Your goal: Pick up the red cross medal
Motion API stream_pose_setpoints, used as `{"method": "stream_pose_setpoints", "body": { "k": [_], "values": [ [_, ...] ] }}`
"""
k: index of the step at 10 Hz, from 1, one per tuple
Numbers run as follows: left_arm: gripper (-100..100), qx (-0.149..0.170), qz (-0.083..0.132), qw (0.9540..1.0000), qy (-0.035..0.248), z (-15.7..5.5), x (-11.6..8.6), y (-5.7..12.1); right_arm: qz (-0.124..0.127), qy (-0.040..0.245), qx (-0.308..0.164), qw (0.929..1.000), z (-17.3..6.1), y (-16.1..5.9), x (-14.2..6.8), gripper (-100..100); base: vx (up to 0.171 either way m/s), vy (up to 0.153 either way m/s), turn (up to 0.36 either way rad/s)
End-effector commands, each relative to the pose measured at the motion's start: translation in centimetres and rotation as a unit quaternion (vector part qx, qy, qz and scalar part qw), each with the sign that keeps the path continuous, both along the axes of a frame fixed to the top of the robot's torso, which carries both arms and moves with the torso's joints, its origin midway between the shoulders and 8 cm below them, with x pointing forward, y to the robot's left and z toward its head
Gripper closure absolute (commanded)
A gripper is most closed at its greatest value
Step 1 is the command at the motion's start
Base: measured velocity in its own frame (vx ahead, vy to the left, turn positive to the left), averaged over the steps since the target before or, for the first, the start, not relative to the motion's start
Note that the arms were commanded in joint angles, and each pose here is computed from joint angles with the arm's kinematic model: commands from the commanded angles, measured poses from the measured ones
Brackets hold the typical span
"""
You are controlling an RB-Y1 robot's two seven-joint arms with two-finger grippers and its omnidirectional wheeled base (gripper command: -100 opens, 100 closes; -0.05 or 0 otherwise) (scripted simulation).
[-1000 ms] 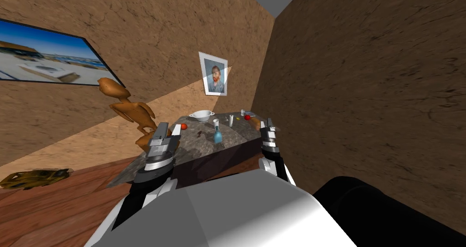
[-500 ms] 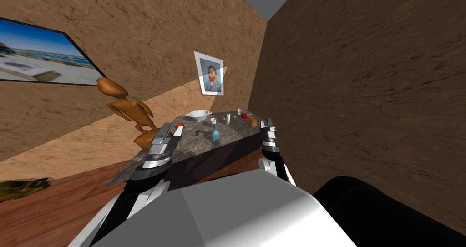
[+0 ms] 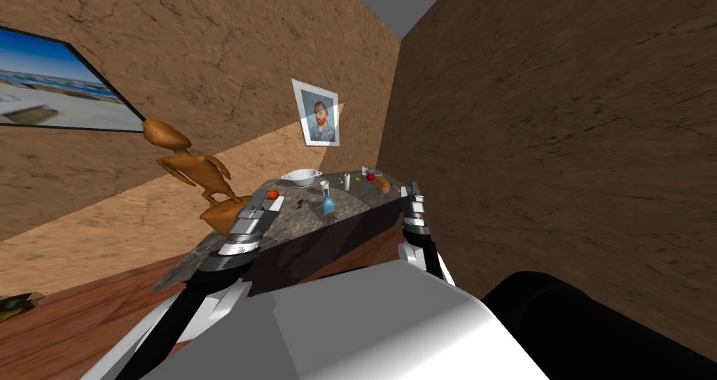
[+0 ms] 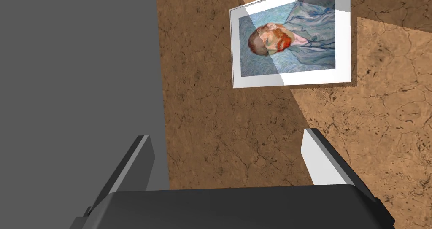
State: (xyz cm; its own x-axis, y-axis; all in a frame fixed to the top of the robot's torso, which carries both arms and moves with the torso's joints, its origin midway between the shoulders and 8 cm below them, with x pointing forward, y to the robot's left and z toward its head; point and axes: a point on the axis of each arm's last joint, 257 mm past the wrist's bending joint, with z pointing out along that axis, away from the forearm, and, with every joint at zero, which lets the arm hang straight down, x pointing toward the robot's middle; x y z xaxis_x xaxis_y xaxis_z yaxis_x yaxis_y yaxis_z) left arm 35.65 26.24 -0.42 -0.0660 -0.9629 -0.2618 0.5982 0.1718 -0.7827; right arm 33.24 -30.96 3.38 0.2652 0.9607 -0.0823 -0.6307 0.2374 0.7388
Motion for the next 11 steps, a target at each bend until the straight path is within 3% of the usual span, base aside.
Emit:
{"method": "stream_pose_setpoints", "body": {
  "k": [1,2,4,5,6,7,8,9,10,11],
  "values": [
    [-100,-0.005,-0.006,0.9994,0.034,-1.6,1.2,1.1,0.000,0.000,0.000,1.0000,0.0,0.0,0.0,0,-0.066,-0.008,-0.199],
    [-100,0.005,-0.010,0.9993,0.036,-1.6,1.2,0.9,0.000,0.000,0.000,1.0000,0.0,0.0,0.0,0,-0.047,-0.003,-0.061],
    [-100,0.001,-0.013,0.9961,0.087,-3.9,2.7,2.4,0.000,0.000,0.000,1.0000,0.0,0.0,0.0,0,-0.043,-0.010,-0.162],
    [-100,0.011,-0.017,0.9958,0.089,-3.9,2.7,2.3,0.000,0.000,0.000,1.0000,0.0,0.0,0.0,0,-0.040,-0.001,-0.093],
    [-100,0.009,-0.015,0.9930,0.116,-5.2,3.4,3.2,0.000,0.000,0.000,1.0000,0.0,0.0,0.0,0,-0.038,-0.002,-0.162],
    [-100,0.016,-0.017,0.9928,0.118,-5.2,3.4,3.1,0.000,0.000,0.000,1.0000,0.0,0.0,0.0,0,-0.027,0.002,-0.070],
    [-100,0.016,-0.014,0.9889,0.147,-6.7,4.1,4.1,0.000,0.000,0.000,1.0000,0.0,0.0,0.0,0,-0.026,-0.002,-0.137],
    [-100,0.022,-0.016,0.9886,0.148,-6.7,4.1,4.1,0.000,0.000,0.000,1.0000,0.0,0.0,0.0,0,-0.022,-0.001,-0.082],
    [-100,0.023,-0.011,0.9836,0.179,-8.2,4.7,5.2,0.000,0.000,0.000,1.0000,0.0,0.0,0.0,0,-0.023,-0.005,-0.171],
    [-100,0.029,-0.012,0.9832,0.180,-8.2,4.7,5.1,0.000,0.000,0.000,1.0000,0.0,0.0,0.0,0,-0.020,-0.001,-0.094]
  ]
}}
